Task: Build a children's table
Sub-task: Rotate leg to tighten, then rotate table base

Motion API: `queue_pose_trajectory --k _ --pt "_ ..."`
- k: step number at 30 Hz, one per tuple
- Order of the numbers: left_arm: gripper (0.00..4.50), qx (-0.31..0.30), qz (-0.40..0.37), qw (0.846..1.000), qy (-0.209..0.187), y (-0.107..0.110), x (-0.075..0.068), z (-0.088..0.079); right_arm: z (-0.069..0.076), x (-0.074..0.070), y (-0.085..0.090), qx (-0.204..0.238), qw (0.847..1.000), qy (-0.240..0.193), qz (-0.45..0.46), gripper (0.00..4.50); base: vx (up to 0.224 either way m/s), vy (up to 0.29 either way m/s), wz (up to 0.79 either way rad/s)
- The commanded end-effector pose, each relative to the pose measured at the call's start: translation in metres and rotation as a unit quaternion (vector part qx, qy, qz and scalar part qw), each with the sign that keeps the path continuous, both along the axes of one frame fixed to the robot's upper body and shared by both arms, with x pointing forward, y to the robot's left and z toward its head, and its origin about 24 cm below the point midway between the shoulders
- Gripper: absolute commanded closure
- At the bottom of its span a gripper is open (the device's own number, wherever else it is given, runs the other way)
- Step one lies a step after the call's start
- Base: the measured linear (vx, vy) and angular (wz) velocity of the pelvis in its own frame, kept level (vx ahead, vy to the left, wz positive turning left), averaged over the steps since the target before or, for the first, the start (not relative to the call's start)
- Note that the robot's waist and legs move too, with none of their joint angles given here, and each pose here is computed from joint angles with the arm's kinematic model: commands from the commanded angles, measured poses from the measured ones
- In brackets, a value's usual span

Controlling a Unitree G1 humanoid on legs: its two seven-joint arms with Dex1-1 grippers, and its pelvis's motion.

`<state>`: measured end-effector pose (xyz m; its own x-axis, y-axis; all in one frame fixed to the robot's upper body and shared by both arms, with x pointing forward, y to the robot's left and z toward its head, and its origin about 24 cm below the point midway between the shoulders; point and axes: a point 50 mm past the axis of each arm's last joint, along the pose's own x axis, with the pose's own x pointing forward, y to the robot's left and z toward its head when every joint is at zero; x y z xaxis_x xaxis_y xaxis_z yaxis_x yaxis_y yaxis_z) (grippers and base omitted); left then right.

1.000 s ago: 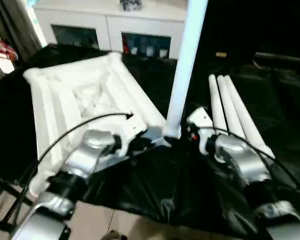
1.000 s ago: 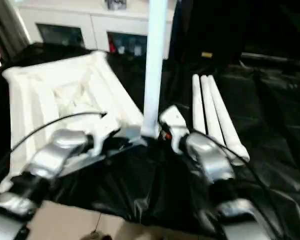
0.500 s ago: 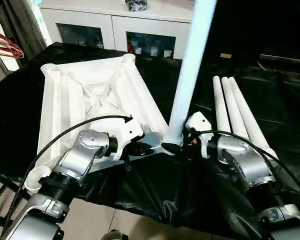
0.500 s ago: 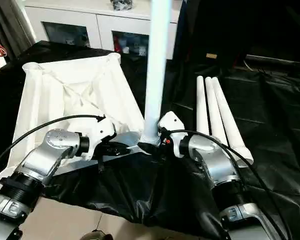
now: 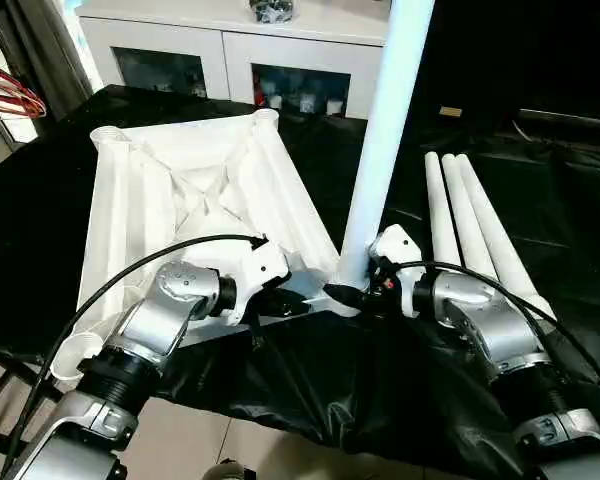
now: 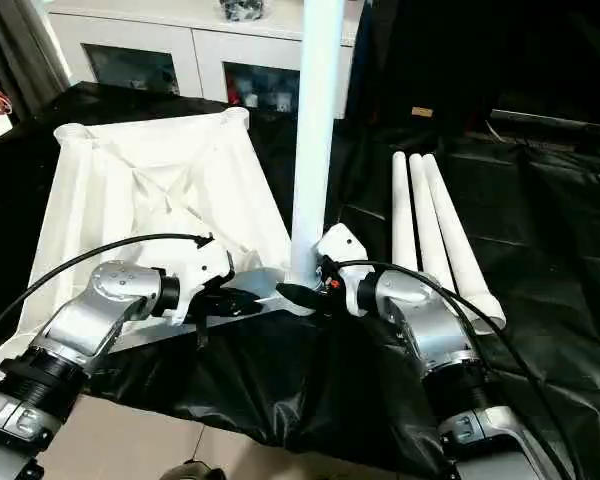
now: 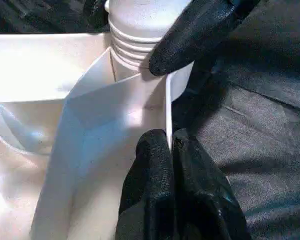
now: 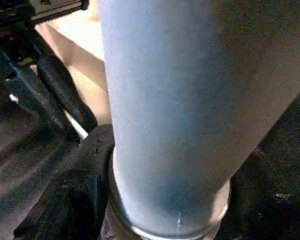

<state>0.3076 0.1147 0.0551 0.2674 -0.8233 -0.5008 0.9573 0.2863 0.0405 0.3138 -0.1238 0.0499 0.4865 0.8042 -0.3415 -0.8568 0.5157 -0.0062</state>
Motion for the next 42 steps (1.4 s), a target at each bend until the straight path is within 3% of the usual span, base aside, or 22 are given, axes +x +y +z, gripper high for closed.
queue_pose_trajectory --k 1,2,4,5,11,13,15,18,21,26,29,34,38,40,42 --pt "4.50 -0.027 -0.012 0.999 -0.032 -0.013 0.003 0.015 -0.003 -0.003 0.009 0.001 1.000 0.006 0.006 1.80 0.000 0.000 0.00" --pt "4.50 -0.026 0.053 0.997 -0.041 -0.019 0.014 0.014 -0.011 0.001 0.014 0.000 0.999 0.008 -0.050 1.80 0.000 0.000 0.00" --pt "4.50 -0.026 0.074 0.996 -0.043 -0.021 0.017 0.014 -0.013 0.003 0.015 0.000 0.998 0.009 -0.066 1.80 0.000 0.000 0.00" --pt "4.50 -0.035 0.141 0.988 -0.044 -0.028 0.027 0.016 -0.019 0.006 0.023 0.008 0.993 0.018 -0.116 1.81 0.000 0.000 0.00" --pt "4.50 -0.059 0.247 0.966 -0.041 -0.052 0.039 0.020 -0.025 0.017 0.049 0.024 0.974 0.026 -0.222 1.81 0.000 0.000 0.00" --pt "4.50 -0.060 0.261 0.963 -0.043 -0.062 0.040 0.021 -0.022 0.022 0.058 0.031 0.967 0.021 -0.250 1.81 0.000 0.000 0.00" --pt "4.50 -0.052 0.262 0.962 -0.051 -0.066 0.040 0.021 -0.020 0.025 0.062 0.048 0.965 0.029 -0.255 1.11 0.000 0.000 0.00" --pt "4.50 -0.058 0.251 0.965 -0.053 -0.069 0.039 0.022 -0.017 0.027 0.062 0.055 0.966 0.032 -0.251 1.05 0.000 0.000 0.00" --pt "4.50 -0.068 0.215 0.972 -0.069 -0.074 0.035 0.024 -0.014 0.032 0.056 0.042 0.963 0.003 -0.268 0.71 0.000 0.000 0.00" --pt "4.50 -0.079 0.204 0.971 -0.102 -0.077 0.034 0.026 -0.007 0.037 0.043 0.049 0.956 -0.017 -0.290 0.71 0.000 0.000 0.00" --pt "4.22 -0.108 0.217 0.965 -0.099 -0.070 0.034 0.030 0.001 0.036 0.027 0.062 0.950 -0.034 -0.305 0.65 0.000 0.000 0.00" --pt "3.75 -0.106 0.209 0.965 -0.113 -0.059 0.029 0.033 0.006 0.035 0.014 0.069 0.943 -0.045 -0.321 0.65 0.000 0.000 0.00" --pt "3.75 -0.063 0.235 0.959 -0.143 -0.028 0.024 0.035 0.013 0.033 0.001 0.078 0.938 -0.046 -0.334 0.65 0.000 0.000 0.00" --pt "3.75 -0.025 0.285 0.944 -0.163 0.005 0.022 0.041 0.014 0.029 -0.003 0.067 0.942 -0.045 -0.325 0.65 0.000 0.000 0.00" --pt "3.75 0.002 0.314 0.933 -0.176 0.023 0.020 0.045 0.015 0.025 -0.002 0.064 0.948 -0.043 -0.308 0.65 0.000 0.000 0.00"
